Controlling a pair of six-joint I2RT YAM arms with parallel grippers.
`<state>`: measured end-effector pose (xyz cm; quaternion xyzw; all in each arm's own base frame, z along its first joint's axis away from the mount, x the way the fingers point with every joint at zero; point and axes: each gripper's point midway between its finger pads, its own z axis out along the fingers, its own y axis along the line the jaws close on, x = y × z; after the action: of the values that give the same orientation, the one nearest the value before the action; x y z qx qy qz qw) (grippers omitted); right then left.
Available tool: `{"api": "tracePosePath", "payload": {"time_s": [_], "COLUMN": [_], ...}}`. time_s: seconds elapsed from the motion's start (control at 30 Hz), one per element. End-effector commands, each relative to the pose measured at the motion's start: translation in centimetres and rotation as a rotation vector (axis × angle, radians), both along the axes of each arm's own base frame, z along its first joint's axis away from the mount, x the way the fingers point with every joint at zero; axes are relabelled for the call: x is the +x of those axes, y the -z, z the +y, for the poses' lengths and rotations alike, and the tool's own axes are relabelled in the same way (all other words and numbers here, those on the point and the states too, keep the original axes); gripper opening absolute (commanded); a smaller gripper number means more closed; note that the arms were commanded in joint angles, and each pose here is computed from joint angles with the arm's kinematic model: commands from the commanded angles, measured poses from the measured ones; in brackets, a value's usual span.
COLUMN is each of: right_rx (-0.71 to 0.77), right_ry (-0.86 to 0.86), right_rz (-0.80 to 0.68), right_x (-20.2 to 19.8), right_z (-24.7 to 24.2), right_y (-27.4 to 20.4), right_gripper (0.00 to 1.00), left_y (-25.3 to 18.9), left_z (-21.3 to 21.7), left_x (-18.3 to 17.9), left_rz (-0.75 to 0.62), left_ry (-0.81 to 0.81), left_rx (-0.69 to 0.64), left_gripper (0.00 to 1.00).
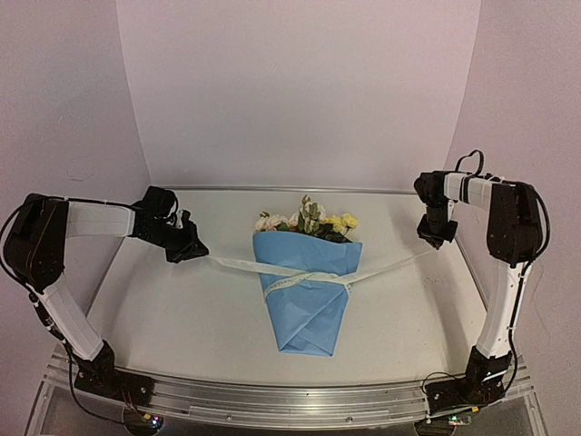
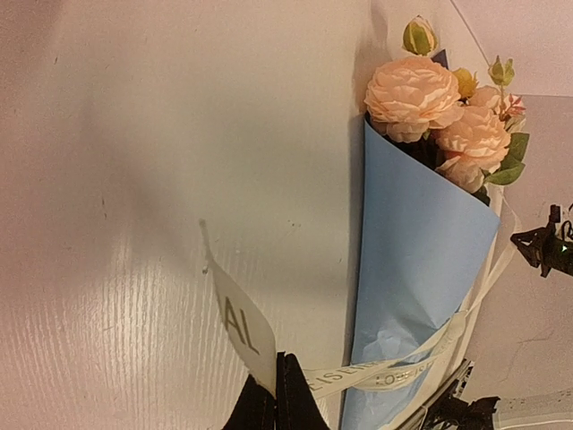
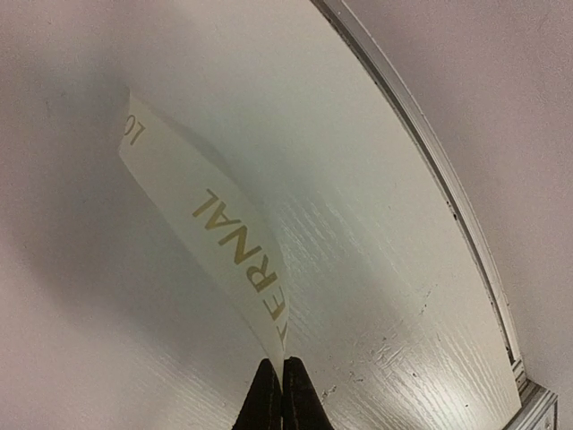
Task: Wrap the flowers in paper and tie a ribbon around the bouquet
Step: Tie the ribbon around the folded bouquet.
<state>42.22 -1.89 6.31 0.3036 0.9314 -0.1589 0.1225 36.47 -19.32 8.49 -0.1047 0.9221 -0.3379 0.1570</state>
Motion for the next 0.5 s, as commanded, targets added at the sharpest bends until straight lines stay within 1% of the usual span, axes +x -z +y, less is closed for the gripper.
{"api": "tracePosePath", "payload": {"time_s": [0.0,0.13,0.27,0.3,0.37,0.47], "right_rx": [-0.049,-0.087,-0.053,-0.033,0.035,0.061], "right_ry": [-0.001,0.011,0.038,0.037,0.025,-0.047], "right_rz": [0.004,0.022,0.041,0.039,0.033,0.009], "right_x": [-1.5,-3.1,-3.4,-3.4,-3.2,-3.2], "right_z": [-1.1,-2.5,-3.3,-3.0,-1.5,0.8], "right_y": [-2.1,-2.4,-1.7,-1.6,-1.4,-2.0], "right_gripper": [0.00,0.02,0.06,0.10,0.27,0.45], "left_y": [-1.8,-0.8,0.6,0.8,1.0,1.2], "left_z": [-1.9,-3.7,-4.2,-4.4,-5.4,-6.8], "left_x": [-0.8,-1.3,-1.8,-1.9,-2.1,-2.2], "left_rz": [-0.045,-0.016,0.015,0.023,0.030,0.032], "left_ry": [0.102,0.140,0.141,0.144,0.162,0.184], "left_rx": [-0.080,-0.074,-0.062,-0.070,-0.077,-0.076], "left_gripper": [0.00,0.00,0.00,0.00,0.00,0.00]}}
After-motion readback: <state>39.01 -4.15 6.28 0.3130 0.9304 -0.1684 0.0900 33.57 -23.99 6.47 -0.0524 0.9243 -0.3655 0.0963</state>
